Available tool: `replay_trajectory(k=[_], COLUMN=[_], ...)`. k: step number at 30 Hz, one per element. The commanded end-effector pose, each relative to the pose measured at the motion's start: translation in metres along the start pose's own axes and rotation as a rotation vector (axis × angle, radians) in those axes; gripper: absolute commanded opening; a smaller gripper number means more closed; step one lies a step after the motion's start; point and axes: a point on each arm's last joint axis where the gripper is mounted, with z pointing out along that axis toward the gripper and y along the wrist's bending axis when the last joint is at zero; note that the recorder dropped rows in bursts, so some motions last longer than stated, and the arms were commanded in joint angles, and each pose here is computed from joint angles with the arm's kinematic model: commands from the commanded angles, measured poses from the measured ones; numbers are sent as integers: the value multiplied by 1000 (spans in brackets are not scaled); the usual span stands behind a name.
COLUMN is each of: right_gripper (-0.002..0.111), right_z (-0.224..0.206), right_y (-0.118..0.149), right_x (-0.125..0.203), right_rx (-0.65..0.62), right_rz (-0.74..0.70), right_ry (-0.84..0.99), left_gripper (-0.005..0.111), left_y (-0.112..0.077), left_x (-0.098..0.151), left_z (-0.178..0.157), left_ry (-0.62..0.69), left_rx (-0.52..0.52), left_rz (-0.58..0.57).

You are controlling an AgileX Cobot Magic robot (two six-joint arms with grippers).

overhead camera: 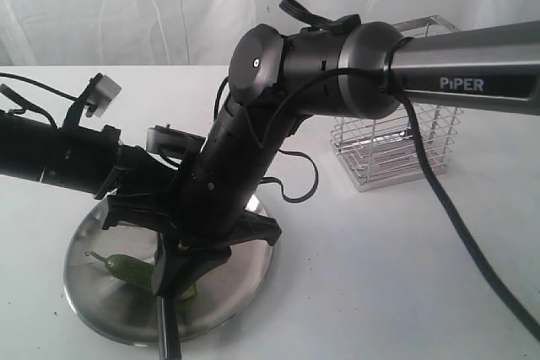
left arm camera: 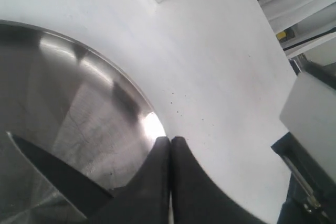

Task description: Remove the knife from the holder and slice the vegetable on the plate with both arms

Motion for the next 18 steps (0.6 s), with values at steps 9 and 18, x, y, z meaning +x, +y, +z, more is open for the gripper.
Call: replay_trajectory(k=[9, 18], right_gripper=[0, 0], right_z=[-3, 15], right_y=[1, 26], right_x=[-1, 16], right_rx=[-3, 17], right_rz=[22, 151], right_ry=[-23, -2], left_gripper=[0, 0], left_y=[-18, -13], left_x=[-20, -51], left_z=[-5, -44], left_ry=[-143, -273], left_rx=[148, 44], left_rz=[45, 72])
